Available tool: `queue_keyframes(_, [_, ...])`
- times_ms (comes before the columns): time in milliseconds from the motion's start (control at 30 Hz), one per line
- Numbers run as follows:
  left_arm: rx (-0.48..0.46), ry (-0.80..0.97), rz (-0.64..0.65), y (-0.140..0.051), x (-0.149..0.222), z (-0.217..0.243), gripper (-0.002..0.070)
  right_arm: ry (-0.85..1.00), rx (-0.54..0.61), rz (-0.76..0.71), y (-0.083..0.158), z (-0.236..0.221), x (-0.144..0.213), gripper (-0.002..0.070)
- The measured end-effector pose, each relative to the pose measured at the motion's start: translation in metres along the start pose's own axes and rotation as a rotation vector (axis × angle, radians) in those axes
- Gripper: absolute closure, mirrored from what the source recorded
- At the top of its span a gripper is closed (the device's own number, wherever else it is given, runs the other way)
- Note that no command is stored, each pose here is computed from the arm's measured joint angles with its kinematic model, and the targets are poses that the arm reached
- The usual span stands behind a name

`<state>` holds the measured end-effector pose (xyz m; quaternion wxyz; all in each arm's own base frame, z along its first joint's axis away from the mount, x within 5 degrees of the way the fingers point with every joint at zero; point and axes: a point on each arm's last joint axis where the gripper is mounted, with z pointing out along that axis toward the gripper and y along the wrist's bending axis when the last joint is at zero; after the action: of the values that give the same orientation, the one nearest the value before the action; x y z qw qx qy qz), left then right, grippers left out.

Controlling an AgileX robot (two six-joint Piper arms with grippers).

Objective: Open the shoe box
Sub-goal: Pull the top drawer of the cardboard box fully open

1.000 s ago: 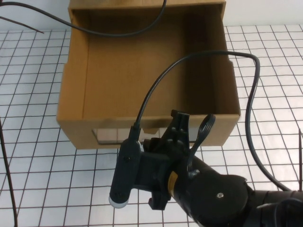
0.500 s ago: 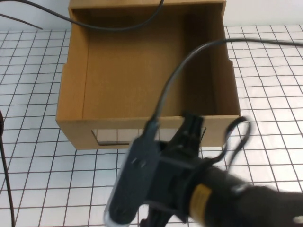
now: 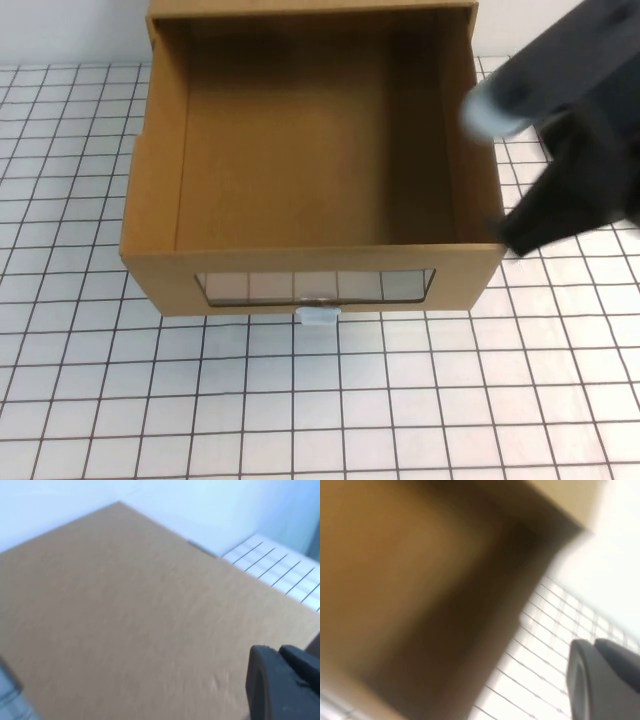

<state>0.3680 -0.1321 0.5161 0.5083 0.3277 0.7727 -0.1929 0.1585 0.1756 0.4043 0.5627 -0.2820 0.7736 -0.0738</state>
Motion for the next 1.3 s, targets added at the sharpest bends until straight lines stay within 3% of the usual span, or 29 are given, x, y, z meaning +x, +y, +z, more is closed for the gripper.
queue_keyframes(233, [-0.056,0.153,0.0,-0.017,0.022,-0.039,0.0677,0.083,0.106,0.266,-0.079,-0.013,0.023,0.0689])
queue_keyframes(400, [-0.106,0.155,-0.012,-0.039,0.056,-0.071,0.0677,0.062,0.145,0.377,-0.104,-0.034,0.048,0.0689])
queue_keyframes(600, [-0.25,-0.028,0.016,-0.074,0.114,-0.122,0.0677,0.042,0.083,0.447,-0.095,-0.048,0.087,0.0689])
queue_keyframes(933, [-0.494,-0.316,0.047,-0.122,0.268,-0.167,0.0677,-0.141,-0.01,0.489,-0.064,-0.049,0.146,0.0689])
queue_keyframes(1133, [-0.512,-0.418,0.0,-0.145,0.34,-0.176,0.0677,-0.174,-0.041,0.51,-0.053,-0.049,0.169,0.069])
queue_keyframes(1300, [-0.493,-0.458,-0.107,-0.151,0.383,-0.166,0.0677,-0.185,-0.071,0.512,-0.047,-0.046,0.172,0.069])
